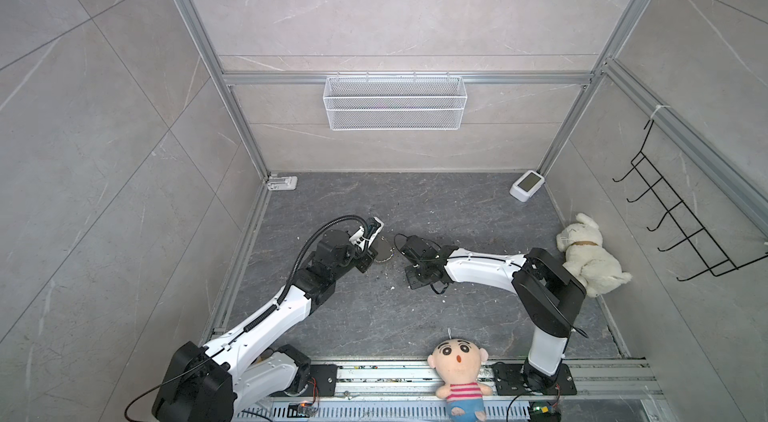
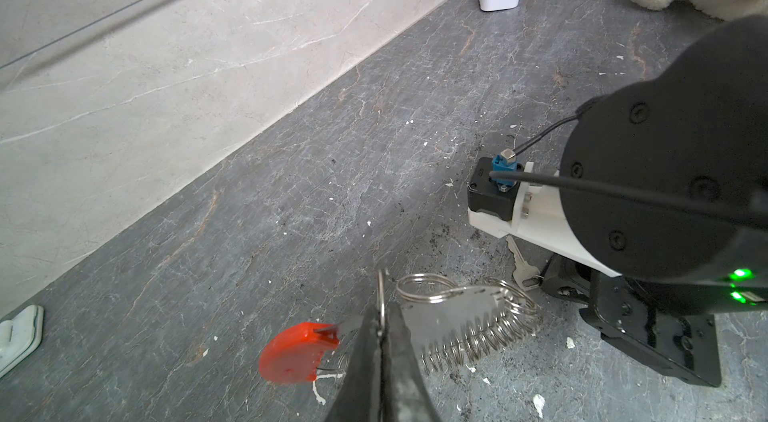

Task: Attach keys to a key ring
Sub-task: Pick up the key from the center of the table.

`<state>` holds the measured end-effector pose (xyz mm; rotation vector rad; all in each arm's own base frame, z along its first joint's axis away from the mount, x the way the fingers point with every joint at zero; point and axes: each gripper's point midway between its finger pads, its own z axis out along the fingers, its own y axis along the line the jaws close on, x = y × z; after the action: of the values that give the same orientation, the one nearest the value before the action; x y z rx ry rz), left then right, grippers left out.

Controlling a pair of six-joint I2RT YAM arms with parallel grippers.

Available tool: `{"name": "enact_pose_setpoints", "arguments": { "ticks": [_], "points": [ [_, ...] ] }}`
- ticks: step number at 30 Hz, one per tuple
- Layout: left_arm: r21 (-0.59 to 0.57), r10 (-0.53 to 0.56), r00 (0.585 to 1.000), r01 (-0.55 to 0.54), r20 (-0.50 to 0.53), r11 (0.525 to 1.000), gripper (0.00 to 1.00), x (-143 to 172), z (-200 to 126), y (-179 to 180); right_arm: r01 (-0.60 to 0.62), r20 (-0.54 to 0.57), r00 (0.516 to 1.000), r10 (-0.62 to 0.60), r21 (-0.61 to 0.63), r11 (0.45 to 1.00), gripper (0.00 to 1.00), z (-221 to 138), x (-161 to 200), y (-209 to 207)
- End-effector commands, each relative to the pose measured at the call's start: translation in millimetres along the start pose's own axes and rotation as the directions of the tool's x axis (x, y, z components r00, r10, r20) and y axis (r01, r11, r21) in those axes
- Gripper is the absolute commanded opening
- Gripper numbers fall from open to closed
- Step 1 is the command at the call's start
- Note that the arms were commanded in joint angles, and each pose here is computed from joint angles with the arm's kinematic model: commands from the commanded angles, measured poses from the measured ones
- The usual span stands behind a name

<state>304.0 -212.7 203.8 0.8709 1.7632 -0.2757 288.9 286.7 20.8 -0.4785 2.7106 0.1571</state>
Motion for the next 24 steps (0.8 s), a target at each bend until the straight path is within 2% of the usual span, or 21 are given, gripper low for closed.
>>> {"name": "enact_pose_setpoints", "arguments": {
  "ticks": [1, 6, 14, 19, 24],
  "points": [
    [-0.001, 0.006, 0.997, -0.006, 0.082, 1.0, 0.0, -21, -4, 3, 0.025, -0.012, 1.0, -0.025, 0.031, 0.999, 0.0, 1, 1, -3],
    [-0.001, 0.009, 0.997, -0.009, 0.081, 1.0, 0.0, -20, -5, 2, 0.05, 0.046, 0.998, -0.05, 0.016, 0.999, 0.0, -21, -9, -4],
    [0.04, 0.009, 0.994, -0.013, 0.109, 0.999, 0.0, -29, -6, -3, 0.211, 0.213, 0.96, -0.18, -0.133, 0.968, 0.0, -98, -11, -1],
    [0.068, 0.034, 0.989, -0.044, 0.141, 0.997, 0.0, -44, -6, -6, 0.283, 0.311, 0.932, -0.185, -0.309, 0.908, 0.0, -150, -1, 6],
    [0.137, 0.075, 0.981, -0.1, 0.18, 0.986, 0.0, -63, -5, -15, 0.324, 0.334, 0.926, -0.174, -0.471, 0.82, 0.0, -193, 6, 24]
  ]
}}
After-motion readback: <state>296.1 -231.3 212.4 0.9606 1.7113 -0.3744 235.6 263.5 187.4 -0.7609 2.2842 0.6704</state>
